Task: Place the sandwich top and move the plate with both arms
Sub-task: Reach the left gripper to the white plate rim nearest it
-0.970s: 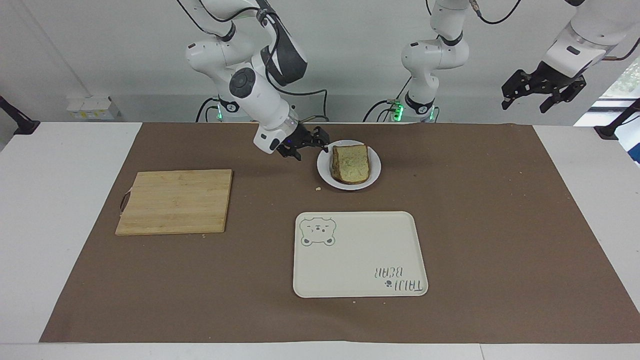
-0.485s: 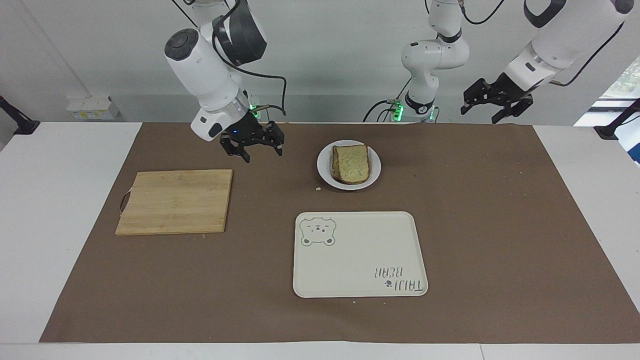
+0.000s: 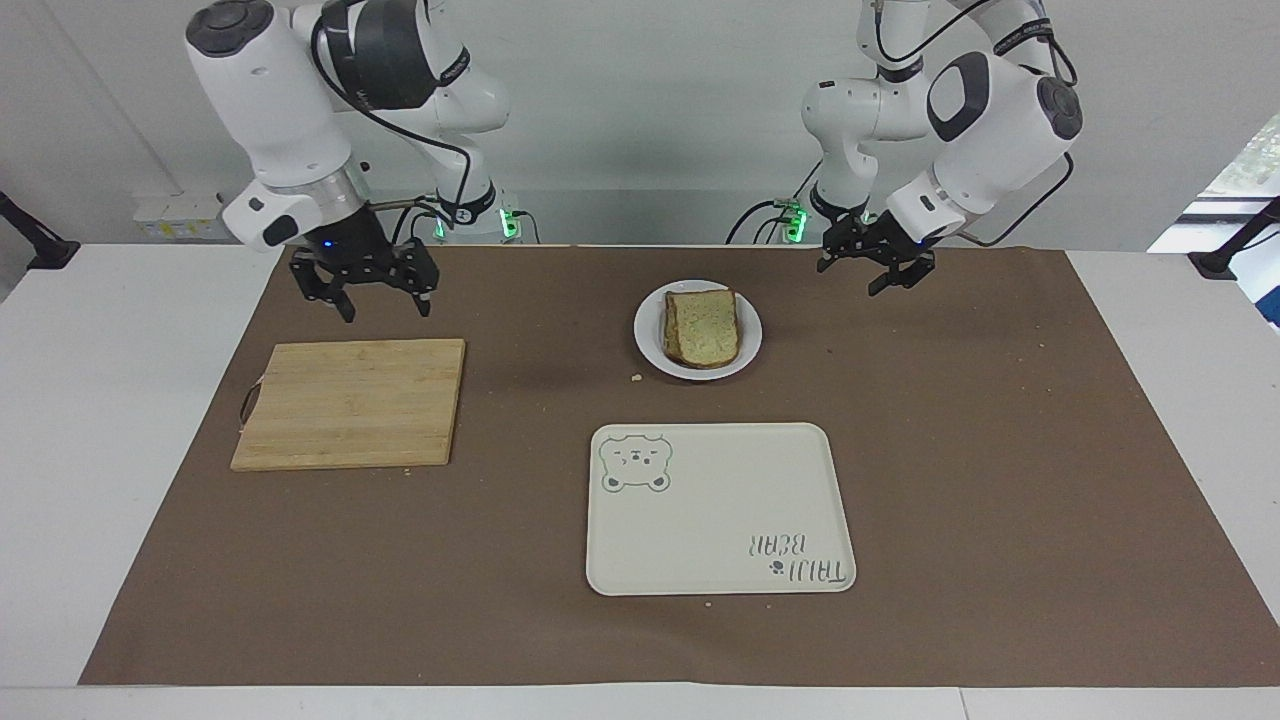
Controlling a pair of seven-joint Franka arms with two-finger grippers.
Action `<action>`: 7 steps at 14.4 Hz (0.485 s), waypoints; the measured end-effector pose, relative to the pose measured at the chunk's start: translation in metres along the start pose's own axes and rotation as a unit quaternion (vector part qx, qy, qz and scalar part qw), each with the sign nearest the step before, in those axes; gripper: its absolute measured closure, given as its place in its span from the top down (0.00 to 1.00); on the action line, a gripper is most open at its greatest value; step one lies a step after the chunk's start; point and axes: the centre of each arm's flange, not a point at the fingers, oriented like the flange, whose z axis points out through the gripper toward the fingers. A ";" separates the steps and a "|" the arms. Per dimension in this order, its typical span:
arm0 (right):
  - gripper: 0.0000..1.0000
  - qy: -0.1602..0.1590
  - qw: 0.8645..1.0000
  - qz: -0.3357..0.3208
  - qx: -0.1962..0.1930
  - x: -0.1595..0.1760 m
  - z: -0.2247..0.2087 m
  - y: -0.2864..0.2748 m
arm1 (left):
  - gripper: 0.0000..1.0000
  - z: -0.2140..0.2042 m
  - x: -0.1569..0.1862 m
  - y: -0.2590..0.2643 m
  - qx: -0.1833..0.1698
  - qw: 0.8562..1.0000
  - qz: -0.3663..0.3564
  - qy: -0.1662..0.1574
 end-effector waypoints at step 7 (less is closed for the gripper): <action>1.00 -0.038 0.999 0.025 -0.012 -0.016 -0.042 0.033 | 0.93 0.113 -0.044 -0.036 -0.096 0.995 0.003 0.021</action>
